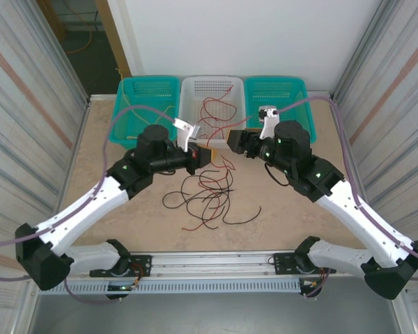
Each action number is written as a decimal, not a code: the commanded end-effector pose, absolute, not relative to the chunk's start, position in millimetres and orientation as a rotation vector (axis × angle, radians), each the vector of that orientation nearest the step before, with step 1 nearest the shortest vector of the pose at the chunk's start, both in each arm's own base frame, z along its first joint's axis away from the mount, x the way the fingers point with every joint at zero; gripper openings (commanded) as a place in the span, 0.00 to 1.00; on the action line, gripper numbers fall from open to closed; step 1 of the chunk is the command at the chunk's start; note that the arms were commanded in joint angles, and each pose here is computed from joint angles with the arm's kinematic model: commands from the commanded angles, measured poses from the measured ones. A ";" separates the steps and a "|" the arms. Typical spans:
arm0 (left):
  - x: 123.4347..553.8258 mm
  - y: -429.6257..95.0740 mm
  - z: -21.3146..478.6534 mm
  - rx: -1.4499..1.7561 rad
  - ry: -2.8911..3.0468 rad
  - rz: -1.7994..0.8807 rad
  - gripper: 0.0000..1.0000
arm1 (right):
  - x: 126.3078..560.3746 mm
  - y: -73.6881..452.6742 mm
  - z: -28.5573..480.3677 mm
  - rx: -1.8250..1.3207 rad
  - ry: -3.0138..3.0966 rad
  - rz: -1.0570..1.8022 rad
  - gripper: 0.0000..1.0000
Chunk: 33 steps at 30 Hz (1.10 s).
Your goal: Untangle the cables
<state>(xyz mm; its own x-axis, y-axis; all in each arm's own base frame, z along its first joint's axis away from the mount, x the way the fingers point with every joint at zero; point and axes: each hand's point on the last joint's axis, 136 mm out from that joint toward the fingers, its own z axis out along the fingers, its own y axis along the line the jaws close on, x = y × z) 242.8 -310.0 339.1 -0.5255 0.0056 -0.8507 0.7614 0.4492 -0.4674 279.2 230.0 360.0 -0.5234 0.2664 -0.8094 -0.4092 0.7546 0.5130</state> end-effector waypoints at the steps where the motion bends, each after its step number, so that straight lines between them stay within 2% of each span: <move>1: 226.2 -304.1 386.8 0.719 1.747 -1.168 0.00 | 285.9 235.6 316.5 -0.065 2.067 0.887 0.67; 10: 218.6 -287.1 446.5 0.716 1.603 -1.152 0.00 | 281.6 246.6 233.6 -0.023 2.232 0.928 0.62; 18: 238.5 -280.2 472.7 0.667 1.555 -1.082 0.00 | 276.2 235.4 175.8 0.045 2.362 0.839 0.58; 23: 302.7 -268.3 458.0 0.459 1.647 -0.888 0.00 | 274.4 224.9 166.2 0.083 2.372 0.791 0.57; 33: 415.3 -278.7 441.4 0.293 1.732 -0.938 0.00 | 267.4 206.5 162.5 0.121 2.380 0.721 0.54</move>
